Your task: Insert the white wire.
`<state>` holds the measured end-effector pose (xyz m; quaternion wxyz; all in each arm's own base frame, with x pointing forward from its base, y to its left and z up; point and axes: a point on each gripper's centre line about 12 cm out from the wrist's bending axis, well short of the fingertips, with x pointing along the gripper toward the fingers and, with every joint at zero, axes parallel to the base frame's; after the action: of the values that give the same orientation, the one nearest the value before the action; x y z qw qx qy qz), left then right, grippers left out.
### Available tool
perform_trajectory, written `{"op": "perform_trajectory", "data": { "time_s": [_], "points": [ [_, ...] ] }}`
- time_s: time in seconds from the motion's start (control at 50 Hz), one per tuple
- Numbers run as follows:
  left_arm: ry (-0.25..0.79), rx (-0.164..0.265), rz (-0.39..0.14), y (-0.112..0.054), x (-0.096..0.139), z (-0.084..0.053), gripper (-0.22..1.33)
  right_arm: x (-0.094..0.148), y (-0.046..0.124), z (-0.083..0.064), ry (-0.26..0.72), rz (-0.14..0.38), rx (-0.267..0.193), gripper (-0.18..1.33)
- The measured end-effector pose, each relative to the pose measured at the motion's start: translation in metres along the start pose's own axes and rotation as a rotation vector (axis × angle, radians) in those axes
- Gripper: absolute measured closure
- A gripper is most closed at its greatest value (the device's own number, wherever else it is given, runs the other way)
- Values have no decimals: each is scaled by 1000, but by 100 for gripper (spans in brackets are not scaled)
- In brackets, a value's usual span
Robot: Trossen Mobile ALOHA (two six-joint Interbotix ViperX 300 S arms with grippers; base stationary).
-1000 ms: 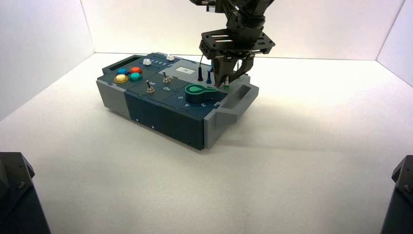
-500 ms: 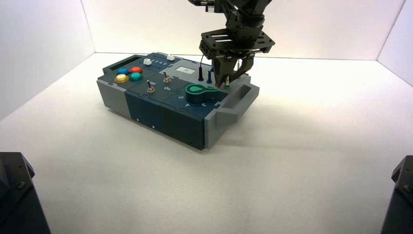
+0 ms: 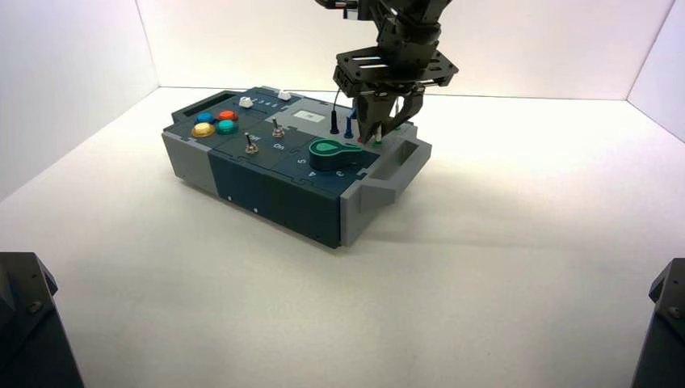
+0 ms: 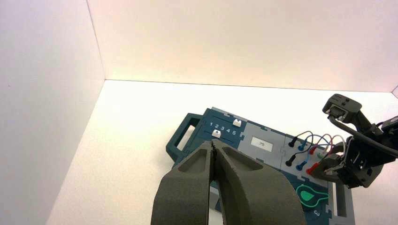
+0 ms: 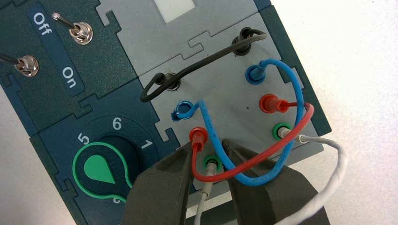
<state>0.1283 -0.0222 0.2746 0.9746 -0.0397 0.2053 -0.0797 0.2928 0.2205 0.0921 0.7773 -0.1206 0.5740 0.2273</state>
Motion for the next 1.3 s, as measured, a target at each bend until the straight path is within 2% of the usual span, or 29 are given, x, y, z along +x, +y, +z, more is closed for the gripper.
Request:
{"op": "perform_trajectory", "data": {
  "time_s": [0.22, 0.32, 1.3],
  "points": [
    [0, 2, 0, 0, 0, 0, 128, -2, -1, -1, 1, -1, 0, 48],
    [0, 2, 0, 0, 0, 0, 128, -3, -7, 0, 3, -8, 18, 46],
    [-2, 2, 0, 0, 0, 0, 128, -11, -5, 2, 25, -9, 10, 55]
  ]
}}
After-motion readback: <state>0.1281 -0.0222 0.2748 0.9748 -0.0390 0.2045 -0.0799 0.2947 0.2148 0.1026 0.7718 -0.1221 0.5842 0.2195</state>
